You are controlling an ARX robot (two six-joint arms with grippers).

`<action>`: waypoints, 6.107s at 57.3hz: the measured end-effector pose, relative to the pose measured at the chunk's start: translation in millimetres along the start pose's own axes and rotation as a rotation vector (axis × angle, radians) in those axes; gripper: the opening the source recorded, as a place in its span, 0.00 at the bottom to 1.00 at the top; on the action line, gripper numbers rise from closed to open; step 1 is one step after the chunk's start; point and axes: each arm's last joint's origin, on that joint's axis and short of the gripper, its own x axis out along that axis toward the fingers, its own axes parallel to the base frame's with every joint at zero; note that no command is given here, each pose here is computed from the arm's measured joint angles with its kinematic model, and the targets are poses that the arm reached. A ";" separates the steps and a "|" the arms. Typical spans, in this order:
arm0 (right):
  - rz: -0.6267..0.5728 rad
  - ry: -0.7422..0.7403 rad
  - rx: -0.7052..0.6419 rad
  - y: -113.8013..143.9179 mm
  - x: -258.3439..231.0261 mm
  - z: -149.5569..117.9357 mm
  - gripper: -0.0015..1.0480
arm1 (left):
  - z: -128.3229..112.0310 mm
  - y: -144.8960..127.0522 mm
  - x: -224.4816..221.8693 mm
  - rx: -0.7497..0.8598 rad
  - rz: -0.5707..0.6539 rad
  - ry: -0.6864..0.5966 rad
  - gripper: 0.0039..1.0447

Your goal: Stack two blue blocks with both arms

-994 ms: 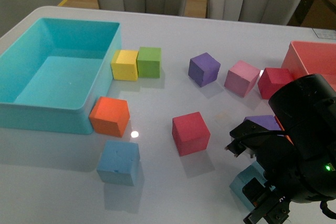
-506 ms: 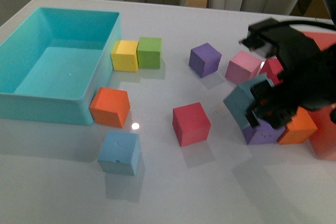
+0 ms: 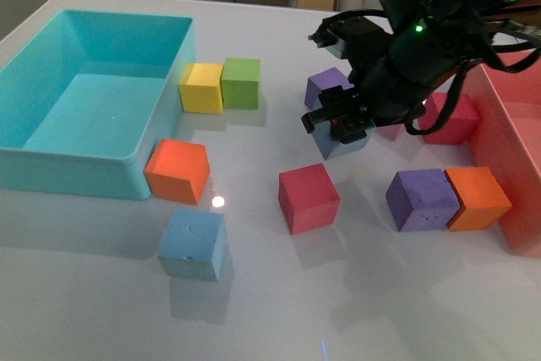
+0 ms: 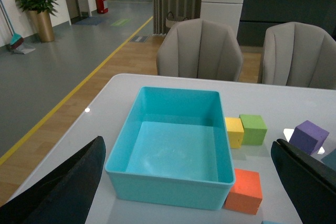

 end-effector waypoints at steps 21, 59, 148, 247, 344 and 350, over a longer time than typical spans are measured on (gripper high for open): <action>0.001 0.008 0.018 8.9 36.0 23.7 0.36 | 0.0 0.0 0.0 0.000 0.000 0.000 0.92; 0.013 0.037 0.014 21.7 68.4 21.7 0.72 | 0.0 0.0 0.0 0.000 0.000 0.000 0.92; -0.372 -1.015 0.332 -41.0 -189.8 -201.1 0.02 | 0.0 0.0 0.0 0.000 0.000 0.000 0.92; -0.379 -1.040 0.332 -16.1 -238.8 -267.7 0.02 | 0.0 0.0 0.0 0.000 0.000 0.000 0.92; -0.377 -1.045 0.332 -11.9 -241.4 -275.3 0.91 | -96.9 -143.6 132.2 0.177 -0.398 1.039 0.92; -0.377 -1.045 0.332 -11.9 -241.4 -275.3 0.91 | -101.1 -147.8 138.3 0.186 -0.389 1.044 0.92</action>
